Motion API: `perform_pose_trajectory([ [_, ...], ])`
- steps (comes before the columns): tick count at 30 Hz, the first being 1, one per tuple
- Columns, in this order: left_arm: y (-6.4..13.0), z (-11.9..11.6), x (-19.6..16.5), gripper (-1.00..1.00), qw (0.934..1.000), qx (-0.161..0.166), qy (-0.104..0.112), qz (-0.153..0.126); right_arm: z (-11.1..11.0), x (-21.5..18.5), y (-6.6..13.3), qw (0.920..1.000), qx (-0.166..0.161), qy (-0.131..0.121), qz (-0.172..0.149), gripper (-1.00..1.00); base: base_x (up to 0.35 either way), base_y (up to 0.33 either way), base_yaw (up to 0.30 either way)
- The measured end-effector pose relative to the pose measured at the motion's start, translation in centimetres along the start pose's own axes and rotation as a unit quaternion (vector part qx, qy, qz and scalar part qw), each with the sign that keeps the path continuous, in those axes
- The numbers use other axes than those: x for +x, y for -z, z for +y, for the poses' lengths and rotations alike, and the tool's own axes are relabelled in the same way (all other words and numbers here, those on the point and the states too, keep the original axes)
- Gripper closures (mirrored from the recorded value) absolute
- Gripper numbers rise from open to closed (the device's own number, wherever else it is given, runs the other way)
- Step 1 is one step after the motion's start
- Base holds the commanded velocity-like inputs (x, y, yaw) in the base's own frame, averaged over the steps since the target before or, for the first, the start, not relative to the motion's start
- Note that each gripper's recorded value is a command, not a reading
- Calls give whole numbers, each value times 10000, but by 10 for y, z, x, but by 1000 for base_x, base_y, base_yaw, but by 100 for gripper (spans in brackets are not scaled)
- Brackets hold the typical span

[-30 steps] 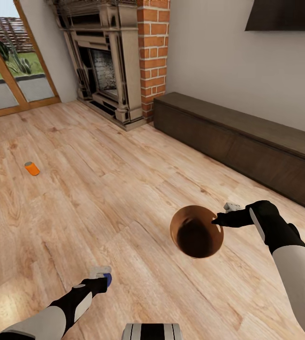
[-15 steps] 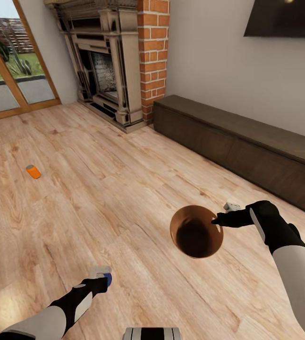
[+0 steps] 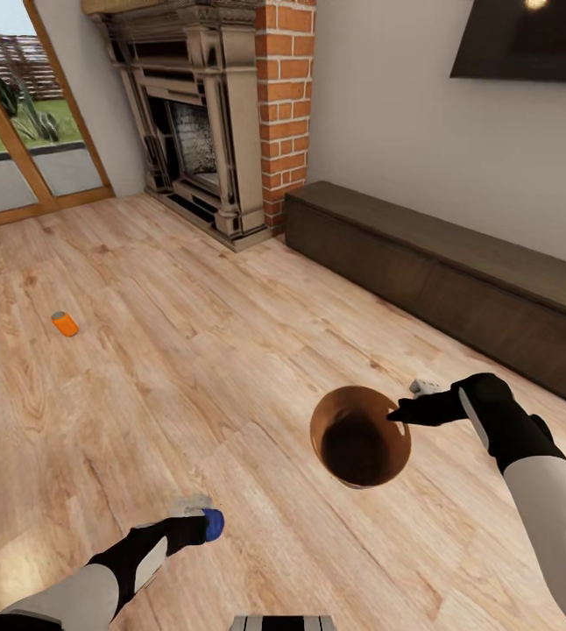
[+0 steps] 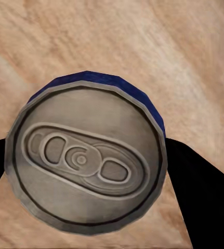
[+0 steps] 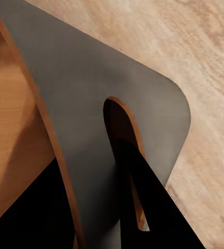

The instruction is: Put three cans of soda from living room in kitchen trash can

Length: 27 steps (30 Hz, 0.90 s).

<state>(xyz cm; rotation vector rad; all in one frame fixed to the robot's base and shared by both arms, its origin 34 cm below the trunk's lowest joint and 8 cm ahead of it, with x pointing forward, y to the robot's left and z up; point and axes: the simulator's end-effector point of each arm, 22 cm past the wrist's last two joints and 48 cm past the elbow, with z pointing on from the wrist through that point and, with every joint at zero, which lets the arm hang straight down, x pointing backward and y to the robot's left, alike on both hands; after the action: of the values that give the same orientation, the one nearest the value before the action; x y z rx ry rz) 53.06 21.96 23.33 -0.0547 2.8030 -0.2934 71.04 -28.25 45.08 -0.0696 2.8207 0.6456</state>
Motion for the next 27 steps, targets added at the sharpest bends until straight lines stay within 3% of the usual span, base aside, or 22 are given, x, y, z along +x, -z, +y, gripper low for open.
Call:
perform_pose_trajectory([
  [2, 8, 1, -19, 100, 9997, 239, 9, -8, 11, 1, 1, 9998, -167, 4, 64, 100, 0, 0, 0],
  [6, 31, 15, -69, 100, 9992, 379, -33, -147, 20, 1, 5, 9996, -243, 60, 134, 100, 0, 0, 0],
  [8, 58, 20, -129, 100, 9979, 498, -179, -372, 21, 4, 5, 9994, -240, 63, 227, 100, 0, 0, 0],
  [10, 93, 1, -194, 100, 9946, 684, -383, -685, 23, 5, 7, 9993, -269, 37, 261, 100, 0, 0, 0],
  [12, 124, -14, -236, 100, 9925, 727, -603, -781, 27, 5, 8, 9991, -311, 18, 291, 100, 0, 0, 0],
  [13, 161, -39, -286, 100, 9864, 911, -759, -1138, 31, 6, 7, 9989, -321, 46, 332, 100, 0, 0, 0],
  [15, 191, -50, -317, 100, 9844, 877, -926, -1210, 39, 12, 3, 9982, -387, 20, 463, 100, 0, 0, 0],
  [16, 214, -66, -341, 100, 9801, 1029, -961, -1400, 41, 17, 1, 9976, -416, -46, 559, 100, 0, 0, 0],
  [19, 259, -87, -385, 100, 9755, 1156, -1116, -1500, 47, 19, -6, 9962, -368, -43, 785, 100, 0, 0, 0],
  [21, 285, -107, -412, 100, 9712, 1555, -1153, -1386, 62, 9, -7, 9950, -494, -112, 860, 100, 0, 0, 0],
  [22, 308, -121, -435, 100, 9655, 1770, -1176, -1505, 72, 8, -6, 9935, -644, -251, 900, 100, 0, 0, 0],
  [24, 320, -128, -459, 100, 9633, 1971, -1173, -1392, 85, 3, -6, 9920, -777, -335, 940, 100, 0, 0, 0],
  [25, 337, -141, -474, 100, 9579, 2207, -1163, -1423, 87, 1, -4, 9922, -752, -296, 946, 100, 0, 0, 0],
  [27, 345, -150, -493, 100, 9604, 2174, -1310, -1151, 90, -6, -3, 9932, -631, -120, 969, 100, 0, 0, 0],
])
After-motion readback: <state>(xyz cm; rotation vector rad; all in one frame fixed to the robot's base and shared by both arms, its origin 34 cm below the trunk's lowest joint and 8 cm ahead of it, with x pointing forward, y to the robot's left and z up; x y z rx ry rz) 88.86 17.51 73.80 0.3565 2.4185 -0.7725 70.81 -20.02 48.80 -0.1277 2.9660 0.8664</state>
